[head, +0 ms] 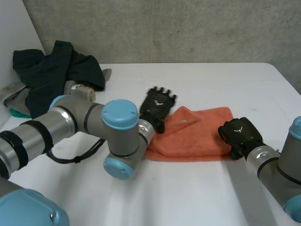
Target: Fold the laundry.
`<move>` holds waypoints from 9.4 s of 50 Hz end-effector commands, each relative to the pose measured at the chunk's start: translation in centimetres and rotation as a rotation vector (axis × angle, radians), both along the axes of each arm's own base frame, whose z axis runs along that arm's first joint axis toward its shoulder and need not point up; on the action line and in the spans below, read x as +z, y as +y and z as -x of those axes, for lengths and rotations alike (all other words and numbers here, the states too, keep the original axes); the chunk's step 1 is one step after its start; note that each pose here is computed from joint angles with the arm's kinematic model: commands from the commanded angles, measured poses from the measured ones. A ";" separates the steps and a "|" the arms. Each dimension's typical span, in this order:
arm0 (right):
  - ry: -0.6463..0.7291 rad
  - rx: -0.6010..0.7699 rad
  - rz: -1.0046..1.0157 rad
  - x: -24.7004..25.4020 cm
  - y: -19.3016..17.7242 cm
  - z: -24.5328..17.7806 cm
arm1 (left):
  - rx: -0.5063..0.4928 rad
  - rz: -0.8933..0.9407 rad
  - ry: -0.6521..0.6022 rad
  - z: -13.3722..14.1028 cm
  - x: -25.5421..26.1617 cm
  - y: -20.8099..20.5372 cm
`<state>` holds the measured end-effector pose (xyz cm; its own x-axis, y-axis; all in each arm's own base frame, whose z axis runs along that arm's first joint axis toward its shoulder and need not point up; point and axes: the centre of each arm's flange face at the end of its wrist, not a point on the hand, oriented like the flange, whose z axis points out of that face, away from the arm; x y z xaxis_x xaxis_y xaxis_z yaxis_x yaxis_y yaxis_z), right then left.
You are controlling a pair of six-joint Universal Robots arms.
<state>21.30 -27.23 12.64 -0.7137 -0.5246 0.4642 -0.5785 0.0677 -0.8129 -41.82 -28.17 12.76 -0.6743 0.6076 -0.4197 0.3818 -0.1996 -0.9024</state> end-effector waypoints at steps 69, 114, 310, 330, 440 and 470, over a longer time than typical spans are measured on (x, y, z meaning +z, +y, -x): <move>-0.265 -0.017 -0.398 1.1 -2.9 -8.4 | 0.114 -0.426 -0.072 -4.9 1.0 3.2; -0.456 -0.075 -0.336 -1.1 1.5 -6.3 | -0.450 -0.365 0.244 -7.8 15.8 6.7; -0.177 -0.028 0.223 11.7 1.9 1.4 | -0.240 0.478 0.607 -3.8 23.4 3.1; -0.157 -0.181 0.239 11.7 -2.2 5.9 | -0.592 -0.151 0.282 0.1 8.7 12.2; -0.369 0.106 0.600 34.8 9.6 -5.2 | -0.069 0.317 0.426 -14.1 30.4 1.9; -0.316 -0.075 0.654 23.8 -8.4 -10.6 | 0.008 0.311 0.420 -10.5 20.0 -12.6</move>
